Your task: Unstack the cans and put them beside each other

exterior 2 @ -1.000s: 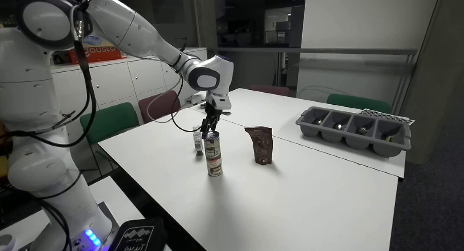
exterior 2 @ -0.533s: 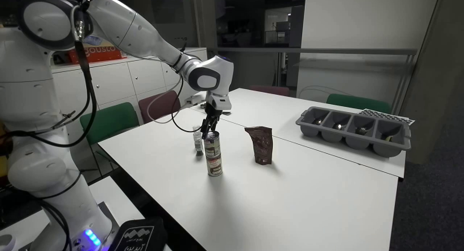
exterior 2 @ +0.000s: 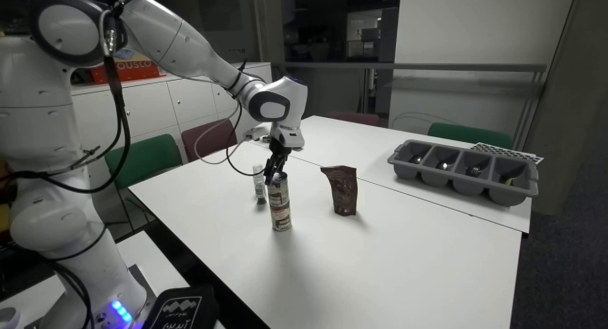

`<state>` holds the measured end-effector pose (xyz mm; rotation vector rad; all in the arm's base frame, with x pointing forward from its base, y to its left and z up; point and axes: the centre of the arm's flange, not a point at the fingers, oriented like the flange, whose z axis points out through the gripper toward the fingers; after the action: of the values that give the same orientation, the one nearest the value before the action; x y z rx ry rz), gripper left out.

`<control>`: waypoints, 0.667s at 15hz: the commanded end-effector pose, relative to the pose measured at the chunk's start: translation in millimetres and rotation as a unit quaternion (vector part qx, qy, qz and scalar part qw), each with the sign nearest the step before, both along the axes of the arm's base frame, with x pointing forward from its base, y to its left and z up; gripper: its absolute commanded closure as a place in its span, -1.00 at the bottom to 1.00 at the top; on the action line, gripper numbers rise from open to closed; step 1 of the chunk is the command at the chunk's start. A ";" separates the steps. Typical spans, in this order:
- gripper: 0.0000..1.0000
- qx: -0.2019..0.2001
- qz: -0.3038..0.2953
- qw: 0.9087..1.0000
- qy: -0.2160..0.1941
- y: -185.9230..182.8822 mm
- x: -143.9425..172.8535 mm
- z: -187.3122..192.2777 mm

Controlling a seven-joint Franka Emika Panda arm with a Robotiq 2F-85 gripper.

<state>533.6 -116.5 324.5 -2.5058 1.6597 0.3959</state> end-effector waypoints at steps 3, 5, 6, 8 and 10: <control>-1.00 0.008 0.015 1.000 0.000 -0.9 6.5 -6.5; -1.00 0.007 0.017 1.000 0.000 0.4 6.5 -7.9; -1.00 0.006 0.018 1.000 0.000 1.0 6.5 -8.6; -1.00 0.005 0.019 1.000 -0.001 1.6 5.9 -8.9; -1.00 0.003 0.021 1.000 -0.005 0.4 5.3 -9.0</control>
<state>536.4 -111.4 312.6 -2.5265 1.6375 0.4205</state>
